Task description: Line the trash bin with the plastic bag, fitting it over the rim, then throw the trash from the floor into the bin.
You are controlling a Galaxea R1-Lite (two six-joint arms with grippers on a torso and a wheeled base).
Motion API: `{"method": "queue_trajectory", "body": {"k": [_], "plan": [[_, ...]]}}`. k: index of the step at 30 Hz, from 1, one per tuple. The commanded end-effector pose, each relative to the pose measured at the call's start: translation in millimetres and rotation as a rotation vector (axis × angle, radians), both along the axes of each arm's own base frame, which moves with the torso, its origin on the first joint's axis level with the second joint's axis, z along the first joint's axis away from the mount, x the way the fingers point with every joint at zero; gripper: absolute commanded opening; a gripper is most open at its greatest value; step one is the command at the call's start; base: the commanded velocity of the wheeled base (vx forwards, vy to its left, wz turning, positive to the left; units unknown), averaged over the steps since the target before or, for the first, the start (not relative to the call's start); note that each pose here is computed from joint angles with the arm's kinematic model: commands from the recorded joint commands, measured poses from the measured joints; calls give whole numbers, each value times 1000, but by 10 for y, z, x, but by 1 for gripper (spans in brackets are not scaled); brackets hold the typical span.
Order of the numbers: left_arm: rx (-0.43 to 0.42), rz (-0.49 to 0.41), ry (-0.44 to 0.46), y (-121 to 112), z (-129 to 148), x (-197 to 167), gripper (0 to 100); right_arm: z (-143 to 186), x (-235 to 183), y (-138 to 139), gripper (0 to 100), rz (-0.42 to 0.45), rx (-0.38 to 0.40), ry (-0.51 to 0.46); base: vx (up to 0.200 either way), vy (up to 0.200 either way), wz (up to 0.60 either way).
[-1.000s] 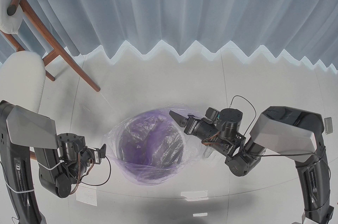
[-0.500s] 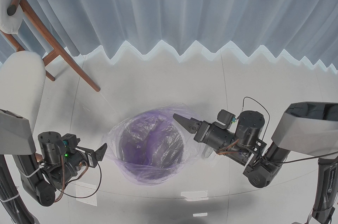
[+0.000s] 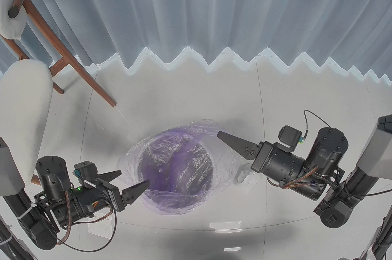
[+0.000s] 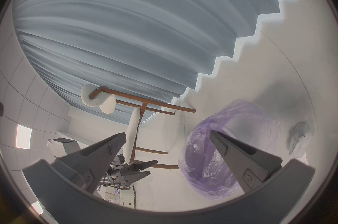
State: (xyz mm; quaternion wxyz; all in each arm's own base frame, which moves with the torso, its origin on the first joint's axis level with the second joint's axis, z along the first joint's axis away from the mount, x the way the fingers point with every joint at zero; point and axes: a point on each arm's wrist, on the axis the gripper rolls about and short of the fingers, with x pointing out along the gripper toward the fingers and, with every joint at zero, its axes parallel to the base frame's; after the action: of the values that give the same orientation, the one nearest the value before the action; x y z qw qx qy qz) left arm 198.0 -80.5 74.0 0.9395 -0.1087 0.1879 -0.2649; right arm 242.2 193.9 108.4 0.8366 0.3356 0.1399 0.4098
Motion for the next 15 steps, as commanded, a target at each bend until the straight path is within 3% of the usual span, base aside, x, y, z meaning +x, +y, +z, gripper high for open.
{"method": "queue_trajectory", "body": {"k": [1,6,9,11,15], "plan": [[126,-258,-85,24,-62,-148,100,83,-148,-97,100,7,11,0,0,0,0],[9,-407,-271,340,304,-251,100,144,-193,-81,100,21,25,-18,0,0,0],[-62,-466,-279,478,460,-415,100,172,-228,-70,100,32,31,-22,0,0,0],[-153,-542,-199,487,543,-577,100,200,-249,-64,100,39,39,-29,0,0,0],[-229,-558,-25,423,476,-547,100,228,-267,-68,100,40,44,-36,0,0,0]]}}
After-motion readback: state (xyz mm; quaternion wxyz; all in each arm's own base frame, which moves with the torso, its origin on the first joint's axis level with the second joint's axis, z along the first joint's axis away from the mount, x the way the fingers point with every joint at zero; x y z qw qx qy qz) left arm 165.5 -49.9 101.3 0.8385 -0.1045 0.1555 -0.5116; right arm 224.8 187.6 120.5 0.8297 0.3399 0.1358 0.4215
